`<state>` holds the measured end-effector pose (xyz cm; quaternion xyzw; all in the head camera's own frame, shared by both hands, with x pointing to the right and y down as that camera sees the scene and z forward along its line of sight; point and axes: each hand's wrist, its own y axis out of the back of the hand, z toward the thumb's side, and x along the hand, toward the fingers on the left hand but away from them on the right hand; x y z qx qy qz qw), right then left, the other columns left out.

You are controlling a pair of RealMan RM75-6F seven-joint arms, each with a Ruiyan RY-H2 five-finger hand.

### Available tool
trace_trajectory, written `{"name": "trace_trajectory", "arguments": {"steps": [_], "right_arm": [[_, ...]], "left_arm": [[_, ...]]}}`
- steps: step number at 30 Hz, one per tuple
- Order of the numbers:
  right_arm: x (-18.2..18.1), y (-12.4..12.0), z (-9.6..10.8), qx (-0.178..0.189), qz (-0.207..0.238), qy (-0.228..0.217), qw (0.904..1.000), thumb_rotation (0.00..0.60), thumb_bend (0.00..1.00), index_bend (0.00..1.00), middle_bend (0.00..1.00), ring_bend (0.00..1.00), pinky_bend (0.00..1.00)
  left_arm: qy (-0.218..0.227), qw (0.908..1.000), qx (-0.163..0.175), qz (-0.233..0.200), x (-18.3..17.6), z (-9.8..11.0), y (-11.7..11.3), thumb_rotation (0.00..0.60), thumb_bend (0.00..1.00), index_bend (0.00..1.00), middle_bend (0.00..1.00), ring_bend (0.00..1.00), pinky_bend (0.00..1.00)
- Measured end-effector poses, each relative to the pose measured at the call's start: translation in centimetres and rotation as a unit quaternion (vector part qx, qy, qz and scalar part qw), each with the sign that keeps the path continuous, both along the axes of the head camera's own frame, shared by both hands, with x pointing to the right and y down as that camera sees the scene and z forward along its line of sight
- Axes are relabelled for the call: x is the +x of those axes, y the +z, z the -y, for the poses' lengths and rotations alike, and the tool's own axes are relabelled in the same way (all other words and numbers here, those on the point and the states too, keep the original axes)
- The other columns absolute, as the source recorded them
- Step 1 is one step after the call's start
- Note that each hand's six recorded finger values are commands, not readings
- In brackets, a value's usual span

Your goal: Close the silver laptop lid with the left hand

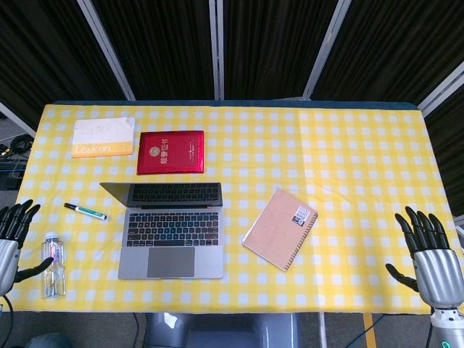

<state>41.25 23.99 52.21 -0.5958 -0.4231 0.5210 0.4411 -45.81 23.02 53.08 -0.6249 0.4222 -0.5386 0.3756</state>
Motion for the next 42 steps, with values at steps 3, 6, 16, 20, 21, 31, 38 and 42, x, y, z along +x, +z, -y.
{"name": "trace_trajectory", "arguments": {"steps": [3, 6, 16, 20, 21, 31, 38, 42], "right_arm": [[0.0, 0.0, 0.0, 0.0, -0.001, 0.0, 1.0, 0.6, 0.0, 0.0, 0.0, 0.0, 0.0], [-0.1, 0.1, 0.0, -0.002, -0.001, -0.002, 1.0, 0.6, 0.0, 0.0, 0.0, 0.0, 0.0], [0.1, 0.3, 0.2, -0.005, -0.001, 0.005, 1.0, 0.6, 0.0, 0.0, 0.0, 0.0, 0.0], [0.3, 0.8, 0.4, -0.013, -0.005, 0.008, 0.9999, 0.6, 0.0, 0.0, 0.0, 0.0, 0.0], [0.4, 0.9, 0.5, -0.015, -0.007, 0.009, 0.9998, 0.6, 0.0, 0.0, 0.0, 0.0, 0.0], [1.0, 1.8, 0.9, -0.027, -0.014, 0.02, 0.9993, 0.6, 0.0, 0.0, 0.0, 0.0, 0.0], [1.4, 2.3, 1.2, -0.032, -0.018, 0.027, 0.9989, 0.6, 0.0, 0.0, 0.0, 0.0, 0.0], [1.7, 2.8, 1.4, -0.038, -0.022, 0.032, 0.9985, 0.6, 0.0, 0.0, 0.0, 0.0, 0.0]], "left_arm": [[0.0, 1.0, -0.001, 0.0, 0.0, 0.0, 0.0, 0.6, 0.0, 0.0, 0.0, 0.0, 0.0], [0.001, 1.0, -0.004, 0.0, 0.0, -0.1, 0.1, 0.6, 0.05, 0.0, 0.0, 0.0, 0.0], [0.044, 0.9966, -0.026, -0.064, 2.6, 0.9, 0.3, 0.6, 0.99, 0.0, 0.0, 0.0, 0.0], [0.078, 0.994, -0.016, -0.075, 4.7, 3.4, -0.1, 0.6, 1.0, 0.0, 0.0, 0.0, 0.0], [0.09, 0.993, -0.017, -0.075, 5.4, 4.2, -0.1, 0.6, 1.0, 0.0, 0.0, 0.0, 0.0], [0.129, 0.9867, -0.065, -0.075, 10.1, 10.7, 0.8, 0.6, 1.0, 0.1, 0.0, 0.0, 0.0], [0.122, 0.9797, -0.135, -0.085, 12.8, 13.6, 3.1, 0.6, 1.0, 0.11, 0.0, 0.0, 0.02], [0.117, 0.974, -0.165, -0.103, 13.8, 14.3, 5.0, 0.6, 1.0, 0.15, 0.04, 0.06, 0.13]]}}
